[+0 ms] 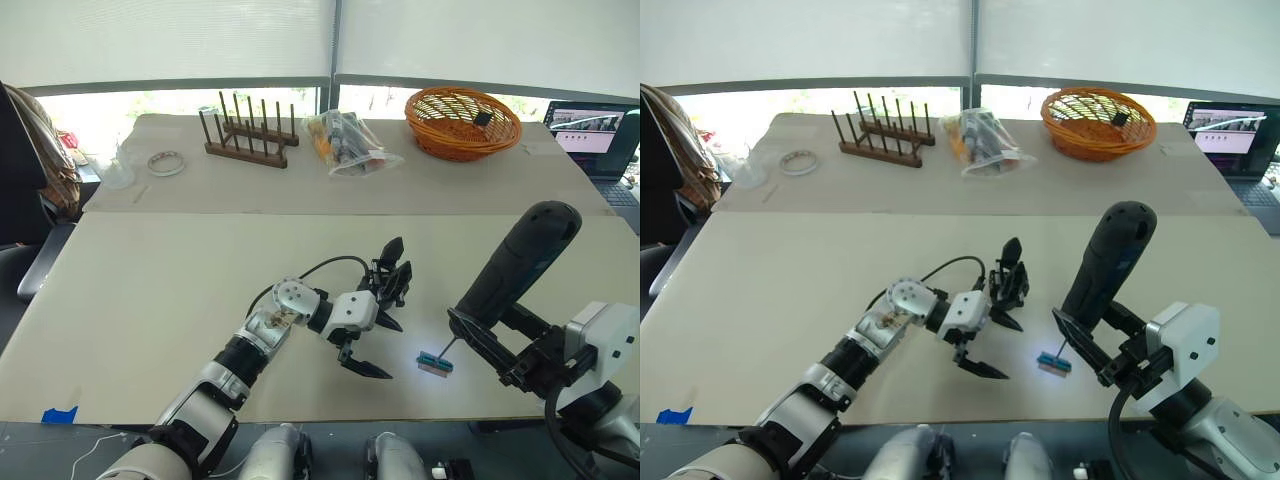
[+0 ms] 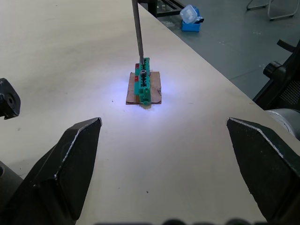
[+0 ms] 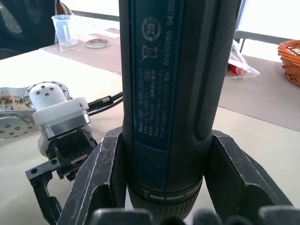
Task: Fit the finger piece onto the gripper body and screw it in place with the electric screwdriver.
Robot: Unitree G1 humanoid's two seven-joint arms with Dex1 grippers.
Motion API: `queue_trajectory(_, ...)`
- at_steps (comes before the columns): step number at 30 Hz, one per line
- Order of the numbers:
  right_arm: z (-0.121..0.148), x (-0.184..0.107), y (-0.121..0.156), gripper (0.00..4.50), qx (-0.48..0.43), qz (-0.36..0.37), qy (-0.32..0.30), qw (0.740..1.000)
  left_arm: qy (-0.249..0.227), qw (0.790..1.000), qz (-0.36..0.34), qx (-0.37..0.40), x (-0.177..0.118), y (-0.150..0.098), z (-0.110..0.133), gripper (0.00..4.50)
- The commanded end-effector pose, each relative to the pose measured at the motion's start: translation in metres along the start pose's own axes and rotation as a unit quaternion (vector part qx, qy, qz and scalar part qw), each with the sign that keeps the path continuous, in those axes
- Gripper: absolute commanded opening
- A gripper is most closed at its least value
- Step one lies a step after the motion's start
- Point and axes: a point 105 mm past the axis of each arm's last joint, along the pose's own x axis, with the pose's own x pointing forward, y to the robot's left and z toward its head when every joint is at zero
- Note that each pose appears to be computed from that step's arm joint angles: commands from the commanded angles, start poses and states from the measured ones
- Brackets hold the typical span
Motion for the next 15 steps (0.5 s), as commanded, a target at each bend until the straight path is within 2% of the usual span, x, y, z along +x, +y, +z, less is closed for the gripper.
queue_trajectory(1,0.0118,-0.0004,0.0033,1.92,-0.02,0.006,-0.024,0.999,-0.009,1.0,0.0,0.015,0.0015,0.0029,0.0101,4.5)
queue_trajectory(15,0.0103,0.0005,0.0024,1.92,-0.019,0.006,-0.023,1.0,-0.008,1.0,0.0,0.015,0.0019,0.0033,0.0102,4.5)
